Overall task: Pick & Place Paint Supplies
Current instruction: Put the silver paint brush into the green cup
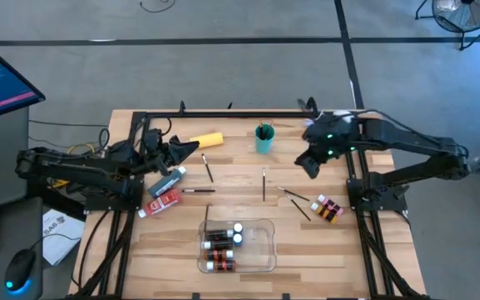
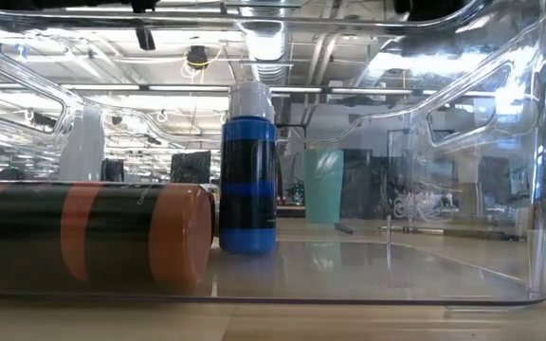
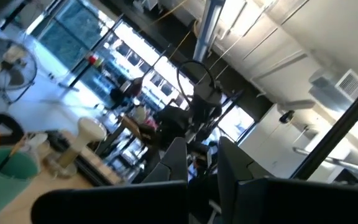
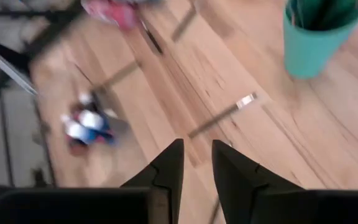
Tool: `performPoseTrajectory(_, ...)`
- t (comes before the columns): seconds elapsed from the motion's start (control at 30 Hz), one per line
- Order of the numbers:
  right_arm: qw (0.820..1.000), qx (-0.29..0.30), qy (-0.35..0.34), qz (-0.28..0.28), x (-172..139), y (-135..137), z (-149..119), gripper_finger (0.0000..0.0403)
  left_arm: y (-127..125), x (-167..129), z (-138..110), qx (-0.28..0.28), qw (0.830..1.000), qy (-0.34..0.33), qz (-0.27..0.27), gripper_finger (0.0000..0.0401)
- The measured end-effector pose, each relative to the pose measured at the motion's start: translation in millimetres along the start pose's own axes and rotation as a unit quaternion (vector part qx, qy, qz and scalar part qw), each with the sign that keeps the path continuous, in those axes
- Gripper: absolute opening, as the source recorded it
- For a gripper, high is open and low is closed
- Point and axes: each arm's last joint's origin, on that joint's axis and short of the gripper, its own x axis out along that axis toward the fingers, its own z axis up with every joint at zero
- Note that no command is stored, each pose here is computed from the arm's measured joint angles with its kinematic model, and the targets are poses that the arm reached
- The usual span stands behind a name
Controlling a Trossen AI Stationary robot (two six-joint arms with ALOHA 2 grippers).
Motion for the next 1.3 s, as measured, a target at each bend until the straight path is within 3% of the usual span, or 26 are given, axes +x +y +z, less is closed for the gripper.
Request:
performPoseTrajectory(0.47, 0.984, -0.111, 0.137, -0.040, 94.9, 6.4, -4.3, 0.0077, 1.1, 1.2, -3.1, -0.002, 1.000, 0.015, -0.006, 0.0002)
performPoseTrajectory(0.67, 0.977, -0.108, 0.172, -0.064, 134.2, 0.6, -4.0, 0.0077, 1.2, 1.3, -3.3, 0.000, 1.000, 0.016, -0.005, 0.0002)
performPoseTrajectory(0.93, 0.956, -0.097, 0.260, -0.098, 176.7, -17.8, -14.6, 0.0077, 0.4, 1.2, -4.5, 0.000, 0.999, 0.033, -0.022, 0.0002)
performPoseTrajectory(1.17, 0.958, -0.125, 0.246, -0.082, 195.9, -5.5, -20.6, 0.0077, -0.1, 1.1, -5.0, 0.000, 0.999, 0.041, -0.031, 0.0002)
performPoseTrajectory(1.3, 0.965, -0.128, 0.202, -0.110, 198.6, 2.3, -19.3, 0.0077, -0.8, 1.0, -5.6, -0.001, 0.998, 0.047, -0.038, 0.0002)
